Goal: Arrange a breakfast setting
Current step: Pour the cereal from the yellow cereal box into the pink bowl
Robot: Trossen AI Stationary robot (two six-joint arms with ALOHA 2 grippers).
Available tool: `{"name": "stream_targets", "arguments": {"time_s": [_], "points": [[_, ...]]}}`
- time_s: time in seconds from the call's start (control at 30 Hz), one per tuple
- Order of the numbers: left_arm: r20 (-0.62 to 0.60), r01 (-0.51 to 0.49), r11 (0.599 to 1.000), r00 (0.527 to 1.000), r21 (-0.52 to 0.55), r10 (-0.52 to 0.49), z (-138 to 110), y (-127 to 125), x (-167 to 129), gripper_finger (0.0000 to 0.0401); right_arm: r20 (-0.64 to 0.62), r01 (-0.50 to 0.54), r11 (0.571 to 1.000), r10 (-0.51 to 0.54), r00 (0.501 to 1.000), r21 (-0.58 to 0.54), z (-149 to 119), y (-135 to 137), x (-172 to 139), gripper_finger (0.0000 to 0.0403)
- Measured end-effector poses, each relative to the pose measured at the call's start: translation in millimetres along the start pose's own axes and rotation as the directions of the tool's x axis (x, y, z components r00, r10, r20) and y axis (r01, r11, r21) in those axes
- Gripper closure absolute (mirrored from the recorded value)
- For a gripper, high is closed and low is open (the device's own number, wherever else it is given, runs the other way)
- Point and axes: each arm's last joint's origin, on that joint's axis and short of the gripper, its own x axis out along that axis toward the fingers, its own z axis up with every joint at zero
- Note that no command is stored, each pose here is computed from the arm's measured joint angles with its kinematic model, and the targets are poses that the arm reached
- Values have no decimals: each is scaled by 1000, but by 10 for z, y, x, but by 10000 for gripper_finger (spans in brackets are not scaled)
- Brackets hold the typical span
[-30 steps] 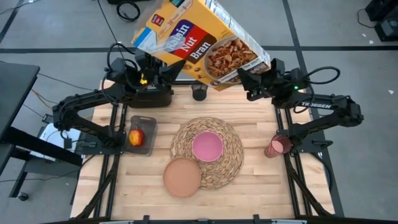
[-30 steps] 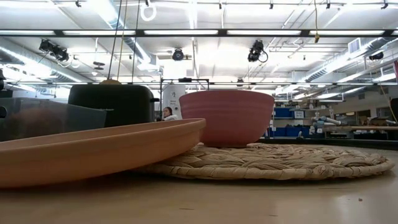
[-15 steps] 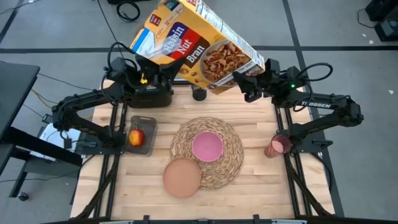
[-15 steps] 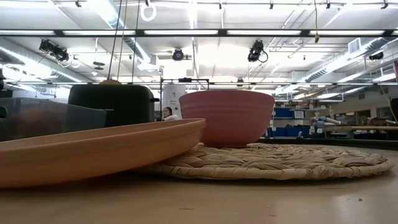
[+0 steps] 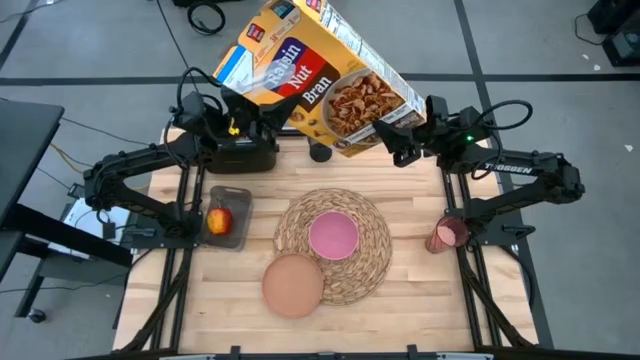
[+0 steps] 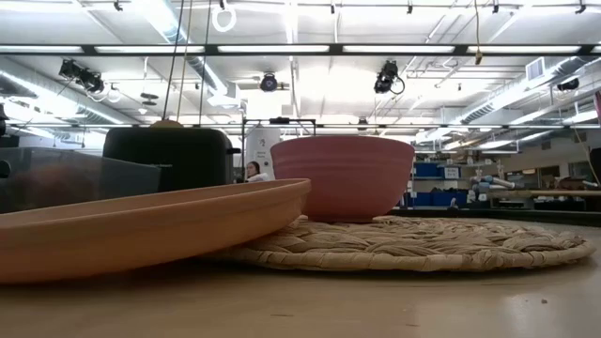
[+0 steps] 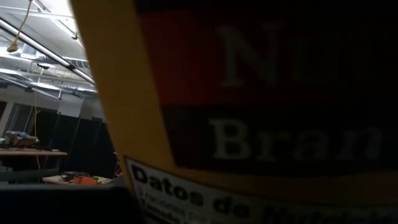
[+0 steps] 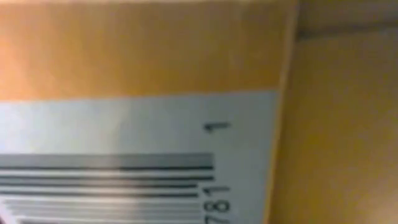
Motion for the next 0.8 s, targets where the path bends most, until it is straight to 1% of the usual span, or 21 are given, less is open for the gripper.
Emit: {"name": "stream_targets", "arguments": {"time_s": [0.13, 0.23, 0.4, 0.53, 0.67, 0.8], "points": [[-4, -1, 1000, 1000, 2, 1, -4, 0, 0, 212, 1, 3, 1000, -3, 1000, -7, 0, -1, 0, 138], [-3, 0, 1000, 1000, 3, 0, 5, -2, -4, 197, 2, 2, 999, -2, 1000, -38, 3, 0, 0, 140], [-5, -5, 1000, 1000, 6, 5, 77, -19, -44, 146, 20, 3, 998, -2, 1000, -67, 61, 16, -24, 141], [-40, -11, 999, 999, 40, 13, 188, -63, -127, 113, 43, 1, 995, 3, 999, -96, 176, 47, -73, 142], [-121, -31, 998, 992, 48, 37, 260, -99, -228, 97, 87, 6, 992, 5, 996, -128, 326, 77, -134, 144], [-254, -22, 999, 967, 25, 28, 262, -124, -338, 95, 108, 12, 991, 2, 994, -136, 413, 101, -269, 145]]}}
